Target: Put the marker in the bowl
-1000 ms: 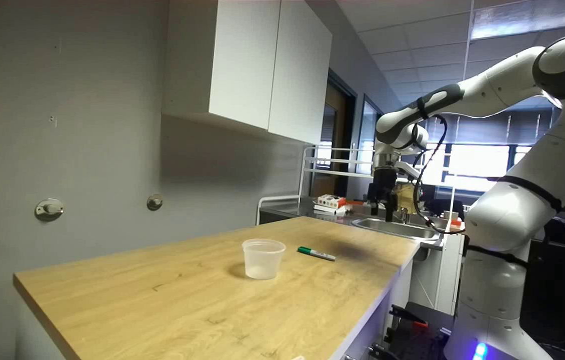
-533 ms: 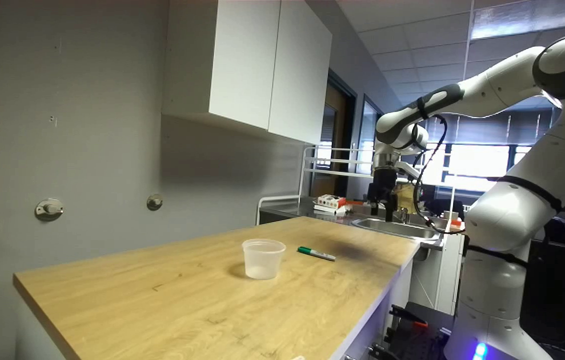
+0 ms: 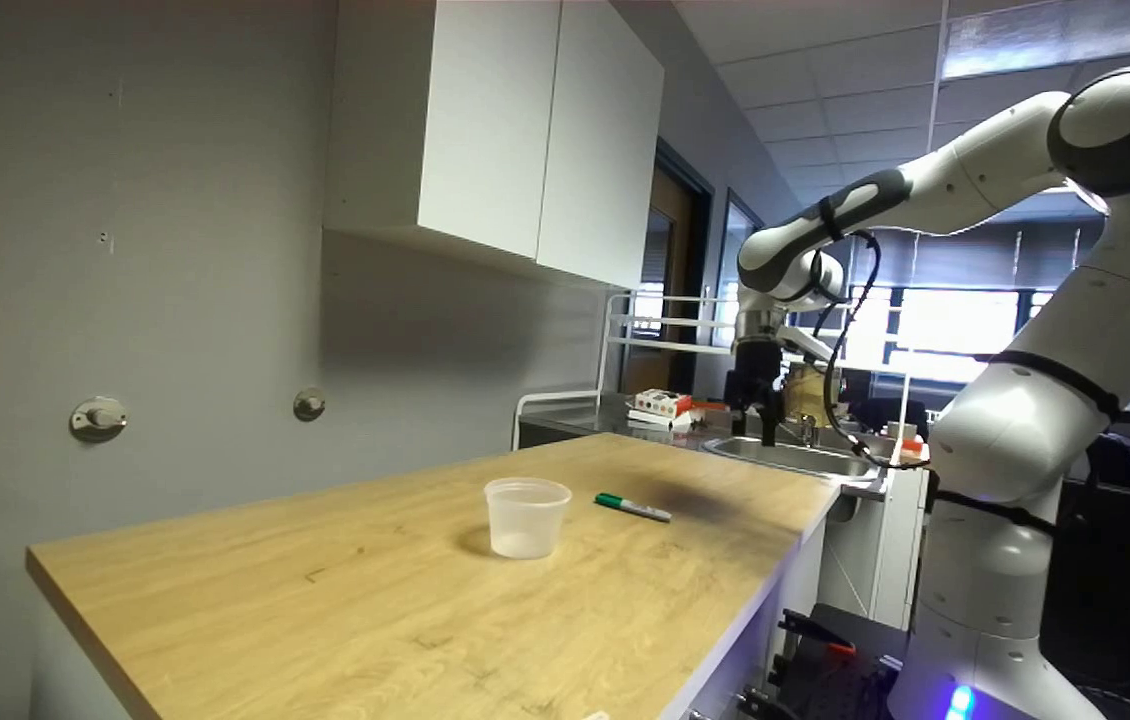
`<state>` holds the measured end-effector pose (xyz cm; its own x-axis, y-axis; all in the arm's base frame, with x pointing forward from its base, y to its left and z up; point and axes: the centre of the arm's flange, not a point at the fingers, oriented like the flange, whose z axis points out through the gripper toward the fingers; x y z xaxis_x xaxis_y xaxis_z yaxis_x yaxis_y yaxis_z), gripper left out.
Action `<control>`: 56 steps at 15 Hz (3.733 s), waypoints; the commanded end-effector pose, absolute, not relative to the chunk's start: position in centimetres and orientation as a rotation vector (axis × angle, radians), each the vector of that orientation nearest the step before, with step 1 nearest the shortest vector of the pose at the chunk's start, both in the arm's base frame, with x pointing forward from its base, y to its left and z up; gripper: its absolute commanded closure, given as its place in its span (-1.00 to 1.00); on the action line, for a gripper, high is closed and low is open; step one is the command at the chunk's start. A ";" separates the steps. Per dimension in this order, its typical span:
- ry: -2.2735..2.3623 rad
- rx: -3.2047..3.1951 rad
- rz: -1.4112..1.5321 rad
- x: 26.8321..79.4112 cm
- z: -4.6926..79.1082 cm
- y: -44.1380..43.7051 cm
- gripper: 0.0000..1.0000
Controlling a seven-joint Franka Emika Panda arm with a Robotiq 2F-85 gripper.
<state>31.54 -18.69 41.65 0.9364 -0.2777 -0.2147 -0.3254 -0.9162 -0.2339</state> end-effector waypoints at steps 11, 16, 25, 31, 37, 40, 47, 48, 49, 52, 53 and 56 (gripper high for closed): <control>0.439 -3.086 0.296 48.5 40.2 -6.4 -1.00; 0.425 -3.157 0.430 51.4 35.5 -5.2 -1.00; 0.437 -3.149 0.607 53.6 29.8 -6.7 -0.46; 0.442 -3.145 0.632 54.3 29.8 -6.9 0.45; 0.453 -3.133 0.637 54.3 30.4 -7.3 0.78; 0.482 -3.140 0.595 53.7 32.3 -7.0 0.78; 0.725 -3.099 0.276 52.5 41.6 -3.8 0.78; 0.747 -3.086 0.244 52.6 42.9 -2.8 0.78; 0.766 -3.076 0.214 52.5 44.1 -1.9 0.78; 0.789 -3.064 0.134 52.6 46.8 2.0 0.78; 0.791 -3.063 0.111 52.5 47.6 3.3 0.78; 0.764 -3.077 0.052 52.3 49.2 7.4 0.78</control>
